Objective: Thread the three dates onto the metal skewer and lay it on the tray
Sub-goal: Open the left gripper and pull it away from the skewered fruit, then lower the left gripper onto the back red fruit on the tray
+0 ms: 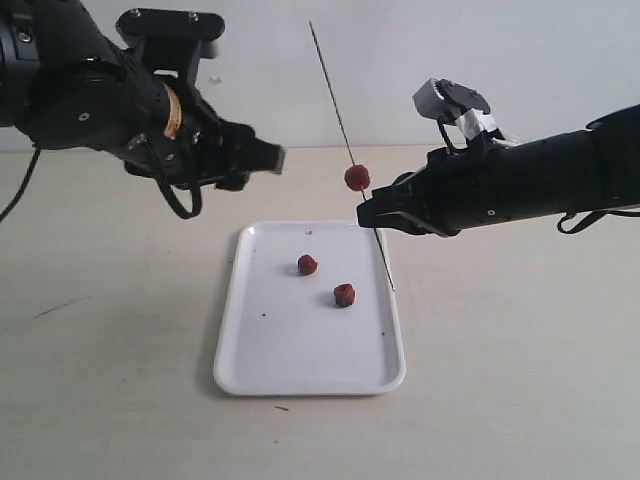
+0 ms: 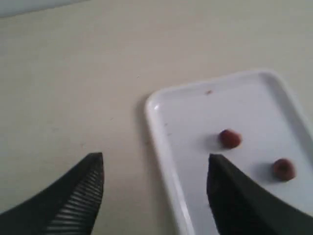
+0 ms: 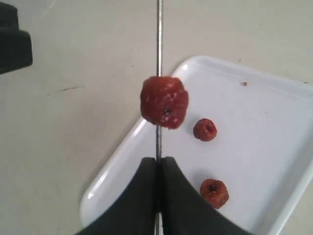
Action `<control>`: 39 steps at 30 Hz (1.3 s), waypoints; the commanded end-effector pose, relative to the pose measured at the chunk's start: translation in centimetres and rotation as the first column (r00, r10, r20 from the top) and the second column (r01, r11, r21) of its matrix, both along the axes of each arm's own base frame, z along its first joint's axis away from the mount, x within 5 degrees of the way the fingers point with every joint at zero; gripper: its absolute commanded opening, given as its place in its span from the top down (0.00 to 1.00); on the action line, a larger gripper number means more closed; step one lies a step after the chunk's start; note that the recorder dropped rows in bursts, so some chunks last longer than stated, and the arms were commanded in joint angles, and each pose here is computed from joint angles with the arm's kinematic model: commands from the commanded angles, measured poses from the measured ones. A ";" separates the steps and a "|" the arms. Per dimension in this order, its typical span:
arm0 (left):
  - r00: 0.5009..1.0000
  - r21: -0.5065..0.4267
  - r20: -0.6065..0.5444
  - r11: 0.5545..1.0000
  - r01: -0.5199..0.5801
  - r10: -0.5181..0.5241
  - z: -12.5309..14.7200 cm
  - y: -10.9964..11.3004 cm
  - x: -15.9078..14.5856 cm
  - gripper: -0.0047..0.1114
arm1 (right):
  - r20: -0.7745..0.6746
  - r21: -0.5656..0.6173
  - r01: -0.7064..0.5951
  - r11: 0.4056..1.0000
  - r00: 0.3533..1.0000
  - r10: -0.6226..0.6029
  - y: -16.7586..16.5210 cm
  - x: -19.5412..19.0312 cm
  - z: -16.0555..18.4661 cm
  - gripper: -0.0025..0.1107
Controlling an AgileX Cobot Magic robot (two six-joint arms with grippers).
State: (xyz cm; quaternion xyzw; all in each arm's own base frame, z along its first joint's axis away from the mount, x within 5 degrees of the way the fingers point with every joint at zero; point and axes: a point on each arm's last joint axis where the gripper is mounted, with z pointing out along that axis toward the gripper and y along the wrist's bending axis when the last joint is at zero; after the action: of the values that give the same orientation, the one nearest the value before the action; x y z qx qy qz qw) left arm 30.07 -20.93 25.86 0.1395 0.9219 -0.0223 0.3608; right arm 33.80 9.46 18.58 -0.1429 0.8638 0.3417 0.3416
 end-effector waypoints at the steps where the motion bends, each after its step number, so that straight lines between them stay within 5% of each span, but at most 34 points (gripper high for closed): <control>1: 0.998 0.191 -0.058 0.982 0.008 0.003 0.5 2.5 0.9 0.44 | 0.012 0.001 0.000 1.000 1.000 0.000 -0.1 0.1 0.4 0.98; 4: 0.981 0.042 -0.189 0.998 0.042 -0.033 2.2 4.6 4.1 0.44 | 0.012 -0.016 -0.016 1.000 1.000 0.016 -0.1 0.0 0.3 0.98; 5: 0.966 -0.103 -0.244 0.993 0.062 -0.086 2.9 5.1 5.3 0.44 | -0.001 -0.027 -0.024 0.999 1.000 0.024 -0.1 -0.1 0.1 0.98; 8: 0.936 -0.503 -0.268 0.862 0.066 -0.228 3.4 6.2 7.9 0.44 | -0.034 -0.066 -0.051 0.997 0.998 0.049 -0.2 -0.4 -0.2 0.98; 10: 0.924 -0.562 -0.239 0.818 0.120 -0.300 2.9 5.6 8.3 0.44 | -0.055 -0.076 -0.015 0.997 0.998 0.011 -0.5 -0.3 -0.4 0.98; 14: 0.877 -0.437 -0.227 0.849 0.297 -0.424 -0.6 1.4 7.9 0.44 | -0.088 -0.169 0.126 0.977 0.986 -0.142 -1.6 0.2 -1.1 0.98; 21: 0.818 -0.110 -0.269 0.860 0.498 -0.508 -4.9 -2.9 7.3 0.44 | -0.122 -0.222 0.104 0.969 0.983 -0.133 -1.9 -0.1 -1.5 0.98; 24: 0.810 0.090 -0.295 0.829 0.552 -0.508 -6.4 -4.5 7.6 0.44 | -0.118 -0.236 0.109 0.966 0.983 -0.140 -2.0 -0.1 -1.5 0.98; 39: 0.771 0.113 -0.351 0.793 0.598 -0.531 -10.3 -8.3 9.2 0.44 | -0.110 -0.256 0.102 0.961 0.985 -0.134 -2.1 -0.1 -1.6 0.98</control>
State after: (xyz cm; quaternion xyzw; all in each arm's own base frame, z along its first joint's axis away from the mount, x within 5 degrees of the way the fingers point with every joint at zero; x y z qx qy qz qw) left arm 39.32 -28.61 15.70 0.4402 0.8794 -0.0516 0.1738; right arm 33.59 7.50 16.64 -0.1097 0.9280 0.2211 0.2790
